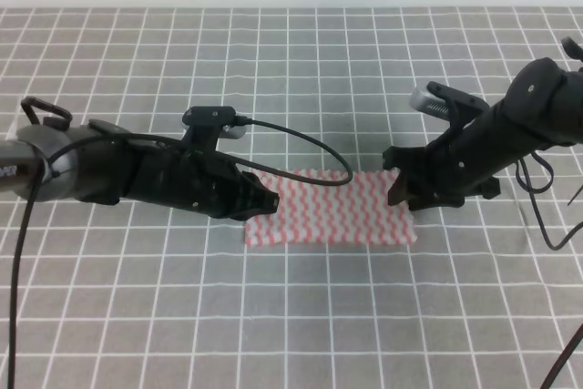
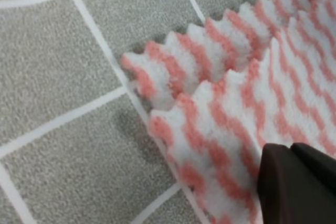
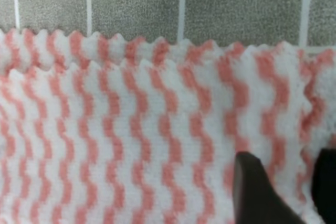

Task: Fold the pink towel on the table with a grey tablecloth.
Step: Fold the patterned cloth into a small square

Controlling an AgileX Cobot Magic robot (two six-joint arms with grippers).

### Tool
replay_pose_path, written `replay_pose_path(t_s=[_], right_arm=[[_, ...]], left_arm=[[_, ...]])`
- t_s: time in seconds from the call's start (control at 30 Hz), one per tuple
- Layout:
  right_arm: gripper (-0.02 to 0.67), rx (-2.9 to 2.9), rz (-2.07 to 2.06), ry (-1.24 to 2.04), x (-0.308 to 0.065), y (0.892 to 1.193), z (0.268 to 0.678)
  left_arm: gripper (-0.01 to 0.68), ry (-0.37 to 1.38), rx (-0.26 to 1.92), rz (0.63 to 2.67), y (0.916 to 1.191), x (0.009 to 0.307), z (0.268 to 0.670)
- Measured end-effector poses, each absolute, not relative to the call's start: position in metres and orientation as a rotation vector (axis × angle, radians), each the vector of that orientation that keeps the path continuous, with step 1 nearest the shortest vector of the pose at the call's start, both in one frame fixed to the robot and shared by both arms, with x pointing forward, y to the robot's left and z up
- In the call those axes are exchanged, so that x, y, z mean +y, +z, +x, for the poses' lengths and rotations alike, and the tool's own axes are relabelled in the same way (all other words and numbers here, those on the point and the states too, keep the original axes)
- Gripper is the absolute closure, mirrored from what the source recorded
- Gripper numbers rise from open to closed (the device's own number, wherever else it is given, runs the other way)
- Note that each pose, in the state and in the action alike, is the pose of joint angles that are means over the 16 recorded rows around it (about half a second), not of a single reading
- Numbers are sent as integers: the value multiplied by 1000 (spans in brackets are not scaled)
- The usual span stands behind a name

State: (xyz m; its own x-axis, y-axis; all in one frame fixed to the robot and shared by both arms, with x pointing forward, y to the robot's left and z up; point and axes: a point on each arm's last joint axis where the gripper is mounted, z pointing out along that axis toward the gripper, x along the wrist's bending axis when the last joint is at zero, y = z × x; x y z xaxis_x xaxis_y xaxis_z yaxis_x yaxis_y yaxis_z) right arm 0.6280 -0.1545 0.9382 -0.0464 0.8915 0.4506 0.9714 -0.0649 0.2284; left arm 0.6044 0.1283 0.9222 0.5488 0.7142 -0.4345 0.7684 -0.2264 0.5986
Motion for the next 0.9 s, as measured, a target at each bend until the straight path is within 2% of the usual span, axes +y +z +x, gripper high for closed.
replay_pose_path(t_s=[0.4,0.7,0.9], right_arm=[[591,-2057,-2036,-742,-155,937,628],[648,-2068,-2012,-759,-152,946,632],[660,-2066,-1975,-788,-148,955,636]], left_arm=[[673,-85,1197,1976,922,128,604],[673,-86,1199,1975,922,128,604],[673,-88,1203,1973,922,128,604]])
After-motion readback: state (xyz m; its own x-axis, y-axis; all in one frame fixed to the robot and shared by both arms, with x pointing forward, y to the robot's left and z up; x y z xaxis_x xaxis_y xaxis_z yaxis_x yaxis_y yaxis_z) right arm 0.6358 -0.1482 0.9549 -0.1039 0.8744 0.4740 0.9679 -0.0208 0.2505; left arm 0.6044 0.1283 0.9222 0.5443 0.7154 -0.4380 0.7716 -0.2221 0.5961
